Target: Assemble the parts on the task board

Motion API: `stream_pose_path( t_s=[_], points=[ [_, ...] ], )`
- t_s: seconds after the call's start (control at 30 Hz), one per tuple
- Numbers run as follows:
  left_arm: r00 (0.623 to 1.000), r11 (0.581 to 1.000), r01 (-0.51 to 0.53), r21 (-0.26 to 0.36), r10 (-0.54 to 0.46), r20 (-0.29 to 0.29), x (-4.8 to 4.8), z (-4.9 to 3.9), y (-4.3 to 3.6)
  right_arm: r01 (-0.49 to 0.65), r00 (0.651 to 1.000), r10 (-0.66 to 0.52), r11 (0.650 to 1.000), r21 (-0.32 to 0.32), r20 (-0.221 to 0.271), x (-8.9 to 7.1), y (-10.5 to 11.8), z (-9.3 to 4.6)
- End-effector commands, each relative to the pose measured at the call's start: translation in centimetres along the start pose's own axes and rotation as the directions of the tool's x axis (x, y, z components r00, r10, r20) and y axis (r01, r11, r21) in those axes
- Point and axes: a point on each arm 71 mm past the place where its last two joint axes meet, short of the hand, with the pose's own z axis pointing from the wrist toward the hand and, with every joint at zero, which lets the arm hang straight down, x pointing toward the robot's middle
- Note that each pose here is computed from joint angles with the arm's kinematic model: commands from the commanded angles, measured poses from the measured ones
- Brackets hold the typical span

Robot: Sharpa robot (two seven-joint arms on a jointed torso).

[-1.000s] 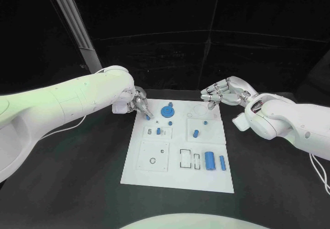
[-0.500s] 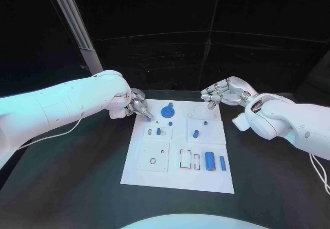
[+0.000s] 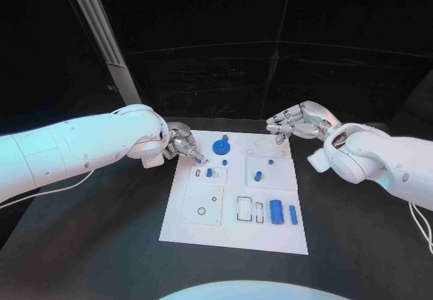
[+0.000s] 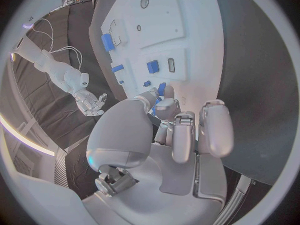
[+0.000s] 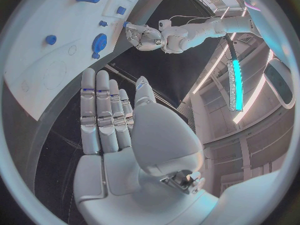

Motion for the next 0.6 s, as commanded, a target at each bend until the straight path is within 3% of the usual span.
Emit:
stream_pose_path(
  t_s=[0.03,0.2,0.6],
  points=[
    [0.998,1.000,0.000,0.031,-0.002,0.065,0.19,-0.32,-0.08,-0.004,1.000,0.004,1.000,-0.013,-0.008,0.0,0.2,0.0],
    [0.999,0.999,-0.027,0.037,0.025,0.044,1.23,-0.76,0.11,-0.004,1.000,0.004,1.000,-0.014,-0.009,0.0,0.1,0.1],
    [0.994,0.994,-0.106,0.030,0.106,0.026,2.10,-0.84,0.16,-0.004,1.000,0.004,1.000,-0.013,-0.006,0.0,0.1,0.1]
  ],
)
